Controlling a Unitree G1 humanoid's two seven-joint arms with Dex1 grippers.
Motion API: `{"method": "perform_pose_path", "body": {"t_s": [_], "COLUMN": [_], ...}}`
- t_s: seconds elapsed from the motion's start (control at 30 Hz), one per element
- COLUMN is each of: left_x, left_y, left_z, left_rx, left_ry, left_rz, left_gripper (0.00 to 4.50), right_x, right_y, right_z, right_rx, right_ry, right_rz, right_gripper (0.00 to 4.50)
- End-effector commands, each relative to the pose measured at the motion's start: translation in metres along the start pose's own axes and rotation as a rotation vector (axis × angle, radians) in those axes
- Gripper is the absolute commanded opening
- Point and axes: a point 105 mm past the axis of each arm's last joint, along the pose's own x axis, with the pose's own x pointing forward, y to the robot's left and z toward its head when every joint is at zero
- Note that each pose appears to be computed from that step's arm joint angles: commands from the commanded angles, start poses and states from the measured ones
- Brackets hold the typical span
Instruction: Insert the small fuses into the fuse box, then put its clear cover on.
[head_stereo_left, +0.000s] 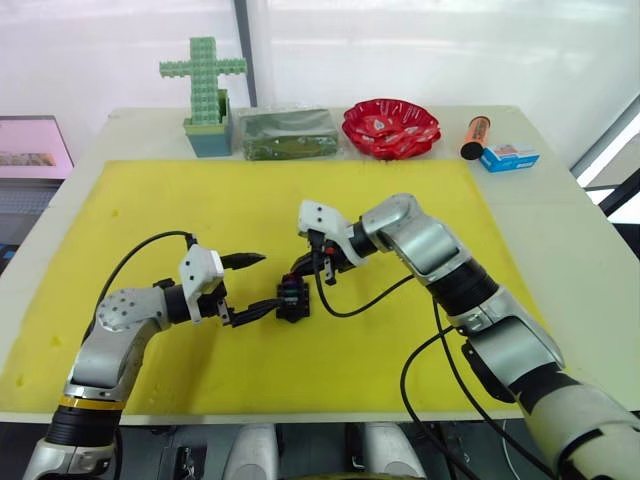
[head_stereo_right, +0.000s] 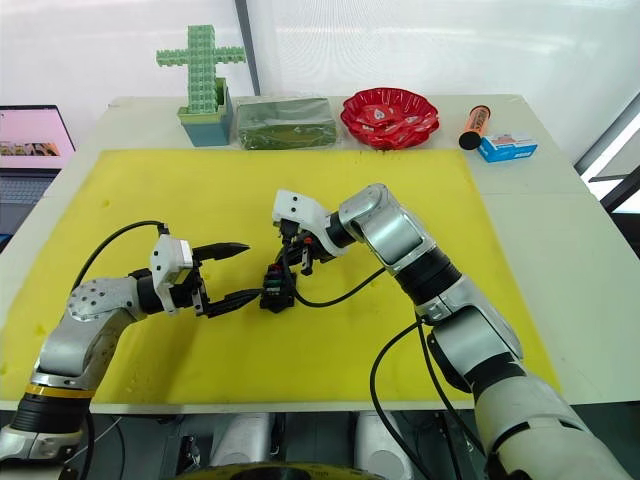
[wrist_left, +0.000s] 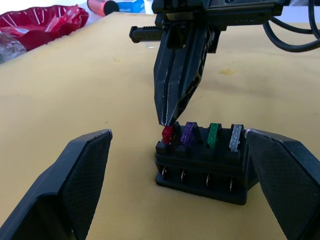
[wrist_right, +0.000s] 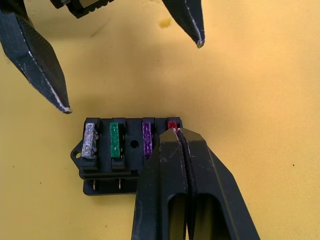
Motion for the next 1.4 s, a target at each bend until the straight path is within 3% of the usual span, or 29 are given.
{"method": "perform_pose_path", "body": {"t_s": [0.03,0.5,0.77,1.13,1.4], "left_x": [-0.002,-0.003,-0.003,-0.005,-0.003], "left_y": [0.002,0.001,0.001,0.002,0.003], "left_z": [0.006,0.006,0.005,0.005,0.012], "left_rx": [0.041,0.042,0.044,0.044,0.051], "left_ry": [-0.007,-0.007,-0.006,-0.006,-0.009], "left_rz": [0.0,-0.001,-0.001,0.01,0.014], "left_gripper": [4.5,4.5,4.5,4.5,4.5], "right_x": [0.007,0.006,0.013,0.023,0.02], "right_y": [0.0,-0.003,0.012,0.012,0.01], "right_z": [-0.013,-0.013,-0.025,-0.049,-0.033], "right_rx": [0.052,0.077,0.016,0.104,0.071], "right_ry": [0.042,0.041,0.08,0.118,0.056], "right_rz": [0.002,-0.007,0.039,0.033,0.033], "right_gripper": [0.02,0.02,0.02,0.02,0.02]}}
